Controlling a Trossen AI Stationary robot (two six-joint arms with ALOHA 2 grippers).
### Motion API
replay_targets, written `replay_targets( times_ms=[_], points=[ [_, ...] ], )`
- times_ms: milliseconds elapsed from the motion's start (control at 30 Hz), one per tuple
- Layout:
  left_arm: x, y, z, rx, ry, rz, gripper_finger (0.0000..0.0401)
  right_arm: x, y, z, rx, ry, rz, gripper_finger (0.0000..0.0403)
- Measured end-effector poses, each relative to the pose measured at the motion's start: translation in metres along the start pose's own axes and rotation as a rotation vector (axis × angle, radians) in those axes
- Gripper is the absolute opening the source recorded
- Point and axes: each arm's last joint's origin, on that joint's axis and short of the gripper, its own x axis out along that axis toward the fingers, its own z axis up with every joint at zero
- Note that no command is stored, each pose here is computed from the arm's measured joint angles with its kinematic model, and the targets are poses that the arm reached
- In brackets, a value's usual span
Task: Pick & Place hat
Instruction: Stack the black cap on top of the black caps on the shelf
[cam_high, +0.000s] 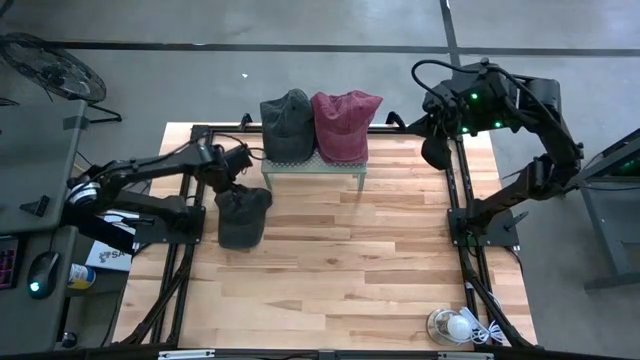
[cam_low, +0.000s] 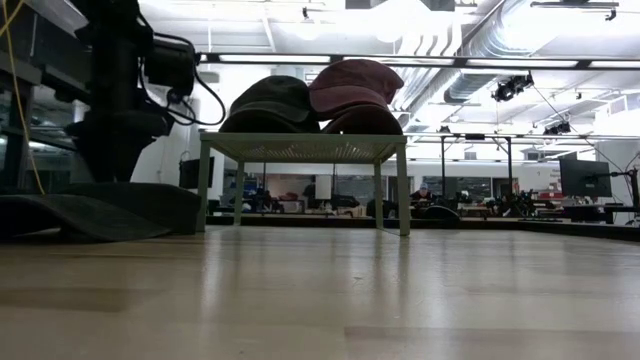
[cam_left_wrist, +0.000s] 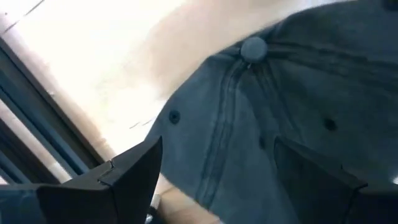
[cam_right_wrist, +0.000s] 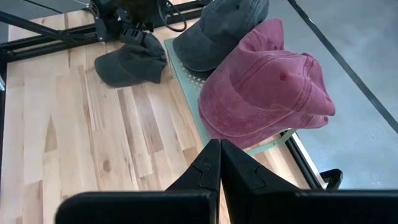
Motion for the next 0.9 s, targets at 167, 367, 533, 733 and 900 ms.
replay_targets(
  times_ms=[167, 367, 533, 733, 900],
  points=[
    [0.003, 0.002, 0.002, 0.035, 0.044, -0.037, 0.0303, 0.002, 0.0, 0.001, 0.01, -0.001, 0.001, 0.0],
    [0.01, 0.001, 0.0, 0.1, 0.139, -0.025, 0.0303, 0.002, 0.0, 0.001, 0.017, -0.002, -0.001, 0.0],
    [0.018, -0.001, 0.002, 0.127, 0.183, -0.002, 0.0303, 0.002, 0.0, 0.001, 0.017, -0.002, -0.002, 0.0],
    [0.02, -0.001, 0.003, 0.126, 0.192, 0.021, 0.0284, 0.002, 0.0, 0.001, 0.017, -0.003, -0.004, 0.0],
    [0.019, 0.0, 0.001, 0.125, 0.219, 0.022, 0.0222, 0.002, 0.0, 0.001, 0.018, -0.003, -0.004, 0.0]
  ],
)
